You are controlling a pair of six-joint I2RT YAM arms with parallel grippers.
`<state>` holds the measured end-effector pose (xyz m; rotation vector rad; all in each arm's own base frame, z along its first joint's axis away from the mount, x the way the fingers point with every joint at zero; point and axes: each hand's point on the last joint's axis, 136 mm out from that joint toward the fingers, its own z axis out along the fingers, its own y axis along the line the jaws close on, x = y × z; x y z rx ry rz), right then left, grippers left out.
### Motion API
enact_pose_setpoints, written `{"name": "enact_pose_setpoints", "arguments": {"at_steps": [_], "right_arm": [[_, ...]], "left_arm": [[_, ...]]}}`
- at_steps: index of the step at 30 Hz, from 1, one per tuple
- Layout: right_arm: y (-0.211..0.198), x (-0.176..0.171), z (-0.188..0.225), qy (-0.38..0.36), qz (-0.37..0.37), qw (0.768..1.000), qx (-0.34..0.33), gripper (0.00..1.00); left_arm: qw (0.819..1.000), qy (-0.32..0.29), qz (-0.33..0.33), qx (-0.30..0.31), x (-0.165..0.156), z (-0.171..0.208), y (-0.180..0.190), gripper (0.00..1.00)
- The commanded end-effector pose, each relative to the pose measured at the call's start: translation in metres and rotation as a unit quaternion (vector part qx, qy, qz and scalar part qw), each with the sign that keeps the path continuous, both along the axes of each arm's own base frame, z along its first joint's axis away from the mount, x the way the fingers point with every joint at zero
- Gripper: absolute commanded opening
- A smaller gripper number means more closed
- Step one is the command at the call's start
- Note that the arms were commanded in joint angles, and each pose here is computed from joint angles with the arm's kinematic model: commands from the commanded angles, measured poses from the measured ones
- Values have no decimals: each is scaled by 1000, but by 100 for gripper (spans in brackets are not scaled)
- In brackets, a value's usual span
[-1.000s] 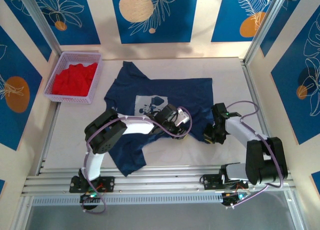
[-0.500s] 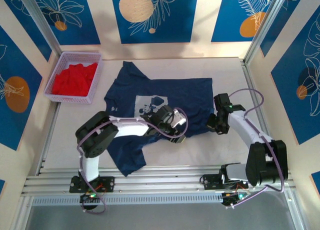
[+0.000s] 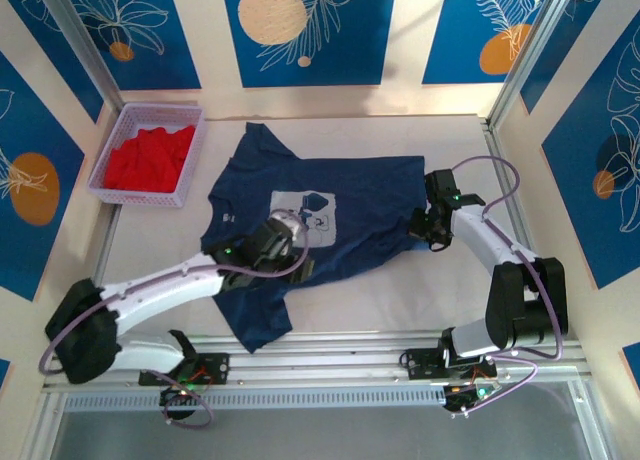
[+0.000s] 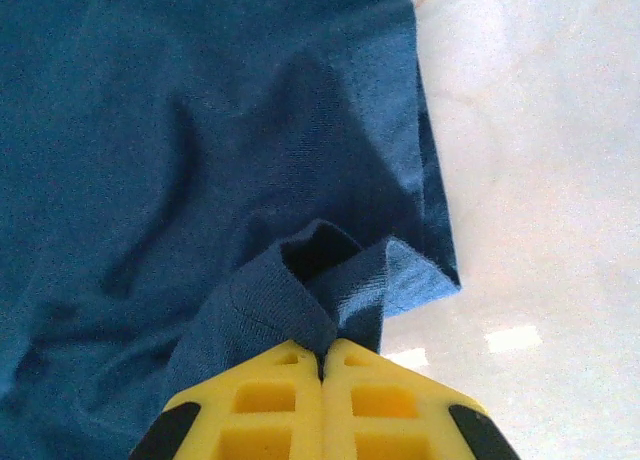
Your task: Fold the inside-out t-shirt
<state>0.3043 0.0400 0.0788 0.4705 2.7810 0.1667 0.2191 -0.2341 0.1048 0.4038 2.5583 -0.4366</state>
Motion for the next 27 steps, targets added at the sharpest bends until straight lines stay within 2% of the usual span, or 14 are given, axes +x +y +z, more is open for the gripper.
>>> {"name": "enact_pose_setpoints", "arguments": {"at_steps": [1,3,6,11,22,27], "right_arm": [[12,9,7,-20,27,999,21,0],[14,11,7,-23,31,999,25,0],[16,13,7,-27,32,999,33,0],[18,13,6,-27,34,998,38,0],[-9,38,13,-56,-11,998,17,0],[-24,59,21,-68,-27,997,5,0]], "left_arm": [[992,68,91,47,-17,-29,53,67],[995,77,67,11,-4,-31,33,67],[996,83,46,1,21,-38,8,67],[994,94,52,-30,69,-54,-13,67],[995,94,8,-33,155,-77,-82,67],[996,77,-19,-32,195,-62,-111,67]]}}
